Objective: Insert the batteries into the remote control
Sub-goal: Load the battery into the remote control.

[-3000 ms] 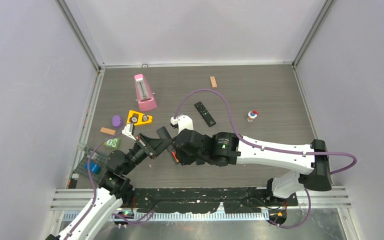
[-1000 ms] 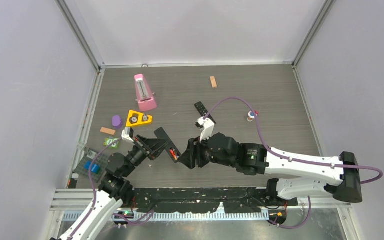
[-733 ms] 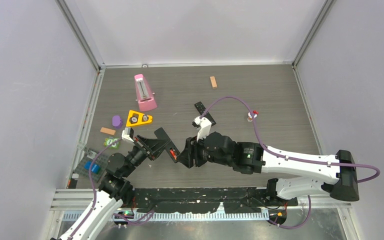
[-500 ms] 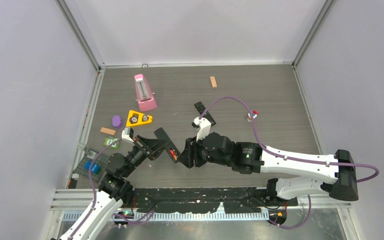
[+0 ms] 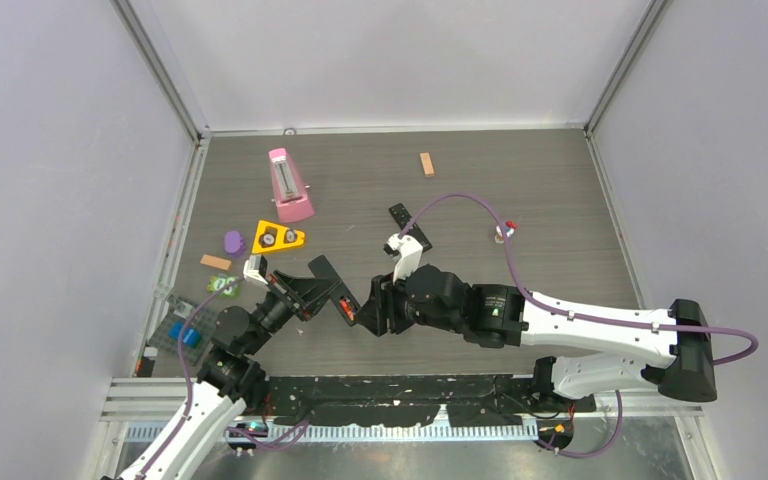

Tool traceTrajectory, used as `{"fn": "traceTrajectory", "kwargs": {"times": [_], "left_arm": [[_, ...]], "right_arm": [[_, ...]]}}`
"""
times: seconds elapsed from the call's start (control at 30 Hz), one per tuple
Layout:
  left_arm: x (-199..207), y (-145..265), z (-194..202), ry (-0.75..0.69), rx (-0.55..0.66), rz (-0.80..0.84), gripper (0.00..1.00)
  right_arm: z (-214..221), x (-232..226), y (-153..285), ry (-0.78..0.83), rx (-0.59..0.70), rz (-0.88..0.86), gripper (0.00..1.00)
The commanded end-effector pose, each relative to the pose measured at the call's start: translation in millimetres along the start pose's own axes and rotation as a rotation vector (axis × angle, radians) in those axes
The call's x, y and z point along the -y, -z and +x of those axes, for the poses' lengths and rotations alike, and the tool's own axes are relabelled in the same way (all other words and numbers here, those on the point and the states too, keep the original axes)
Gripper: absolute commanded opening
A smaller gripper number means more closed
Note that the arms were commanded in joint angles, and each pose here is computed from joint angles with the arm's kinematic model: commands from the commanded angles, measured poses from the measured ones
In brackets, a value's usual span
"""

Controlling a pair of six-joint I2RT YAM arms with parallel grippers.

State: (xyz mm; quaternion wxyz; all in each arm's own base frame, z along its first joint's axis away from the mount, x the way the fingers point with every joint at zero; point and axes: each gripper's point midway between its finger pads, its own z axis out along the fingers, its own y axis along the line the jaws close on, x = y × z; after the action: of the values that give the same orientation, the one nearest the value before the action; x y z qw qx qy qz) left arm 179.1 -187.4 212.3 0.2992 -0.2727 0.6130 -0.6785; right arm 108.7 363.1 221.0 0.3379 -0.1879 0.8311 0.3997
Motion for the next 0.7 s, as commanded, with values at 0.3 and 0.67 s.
{"fn": "traceTrajectory", "kwargs": {"times": [0.3, 0.67], "left_arm": [[14.1, 1.1, 0.6, -0.002, 0.0, 0.051, 0.0], [15.2, 2.2, 1.2, -0.002, -0.002, 0.056, 0.0]], "right_arm": [[-22.0, -5.2, 4.4, -0.039, 0.08, 0.01, 0.46], [-20.9, -9.9, 1.2, -0.035, 0.067, -0.009, 0.47]]}}
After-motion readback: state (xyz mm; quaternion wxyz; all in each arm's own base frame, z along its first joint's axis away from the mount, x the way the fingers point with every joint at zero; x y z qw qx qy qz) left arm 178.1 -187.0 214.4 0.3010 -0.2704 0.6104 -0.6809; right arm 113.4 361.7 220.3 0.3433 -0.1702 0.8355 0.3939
